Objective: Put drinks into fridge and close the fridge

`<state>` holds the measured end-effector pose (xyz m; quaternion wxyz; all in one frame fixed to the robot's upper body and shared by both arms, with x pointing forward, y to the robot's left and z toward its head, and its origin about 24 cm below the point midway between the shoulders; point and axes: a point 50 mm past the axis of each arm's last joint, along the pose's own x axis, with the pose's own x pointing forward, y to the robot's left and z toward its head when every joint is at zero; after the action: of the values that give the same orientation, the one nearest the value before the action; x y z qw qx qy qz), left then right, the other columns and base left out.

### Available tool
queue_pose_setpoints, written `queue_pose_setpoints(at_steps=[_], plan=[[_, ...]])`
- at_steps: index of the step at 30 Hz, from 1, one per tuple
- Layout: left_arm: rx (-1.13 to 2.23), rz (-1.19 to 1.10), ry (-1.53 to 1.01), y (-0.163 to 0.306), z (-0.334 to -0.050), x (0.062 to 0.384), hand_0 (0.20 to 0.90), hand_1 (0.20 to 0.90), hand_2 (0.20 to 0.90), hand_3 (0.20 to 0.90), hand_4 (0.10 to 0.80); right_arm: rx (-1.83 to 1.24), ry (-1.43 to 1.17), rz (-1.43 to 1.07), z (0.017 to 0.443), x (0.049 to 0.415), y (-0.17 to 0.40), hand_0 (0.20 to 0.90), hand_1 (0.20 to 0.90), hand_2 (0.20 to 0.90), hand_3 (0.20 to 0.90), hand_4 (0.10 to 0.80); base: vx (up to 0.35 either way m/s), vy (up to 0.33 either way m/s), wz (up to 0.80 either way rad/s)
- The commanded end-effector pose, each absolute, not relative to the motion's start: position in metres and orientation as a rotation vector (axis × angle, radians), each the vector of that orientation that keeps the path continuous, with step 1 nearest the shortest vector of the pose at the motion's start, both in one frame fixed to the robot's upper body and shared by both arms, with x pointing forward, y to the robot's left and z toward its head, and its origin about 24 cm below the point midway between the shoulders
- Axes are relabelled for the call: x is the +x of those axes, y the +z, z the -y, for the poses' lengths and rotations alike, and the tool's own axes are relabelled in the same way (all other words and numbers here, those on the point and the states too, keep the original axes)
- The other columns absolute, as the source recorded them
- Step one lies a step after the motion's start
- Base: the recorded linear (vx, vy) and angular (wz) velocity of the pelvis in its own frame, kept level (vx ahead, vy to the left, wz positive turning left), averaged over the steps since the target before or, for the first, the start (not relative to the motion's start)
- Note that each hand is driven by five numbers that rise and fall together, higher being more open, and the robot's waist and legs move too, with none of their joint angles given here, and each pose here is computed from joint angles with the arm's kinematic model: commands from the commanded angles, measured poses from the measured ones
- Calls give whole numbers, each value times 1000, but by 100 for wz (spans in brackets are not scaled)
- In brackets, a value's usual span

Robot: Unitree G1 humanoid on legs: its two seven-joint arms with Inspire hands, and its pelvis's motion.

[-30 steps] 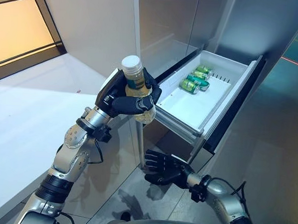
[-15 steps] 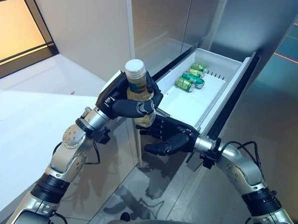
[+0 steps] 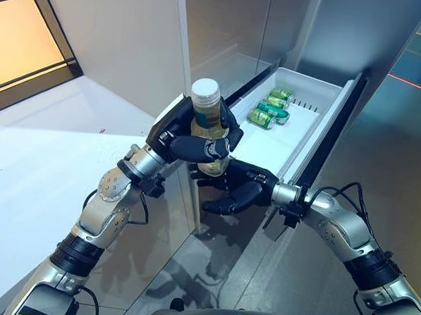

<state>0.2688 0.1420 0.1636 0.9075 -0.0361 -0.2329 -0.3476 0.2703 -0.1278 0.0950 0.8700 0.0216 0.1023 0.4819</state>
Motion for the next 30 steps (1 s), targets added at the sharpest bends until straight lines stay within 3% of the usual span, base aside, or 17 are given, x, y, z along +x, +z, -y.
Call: queue_pose_setpoints(at_steps=[1,15,30], plan=[[-150,787,-808,226,-123,272,300,300,300,200,100,183,1124,134,88,272,171,900,900,900,900,800,0,0,0],[-111,804,-833,222,-117,263,300,300,300,200,100,517,1066,23,83,268,155,900,900,900,900,800,12,8,3],[-25,732,-741,210,-126,272,300,300,300,200,100,372,1089,156,94,267,176,900,900,900,900,800,0,0,0]])
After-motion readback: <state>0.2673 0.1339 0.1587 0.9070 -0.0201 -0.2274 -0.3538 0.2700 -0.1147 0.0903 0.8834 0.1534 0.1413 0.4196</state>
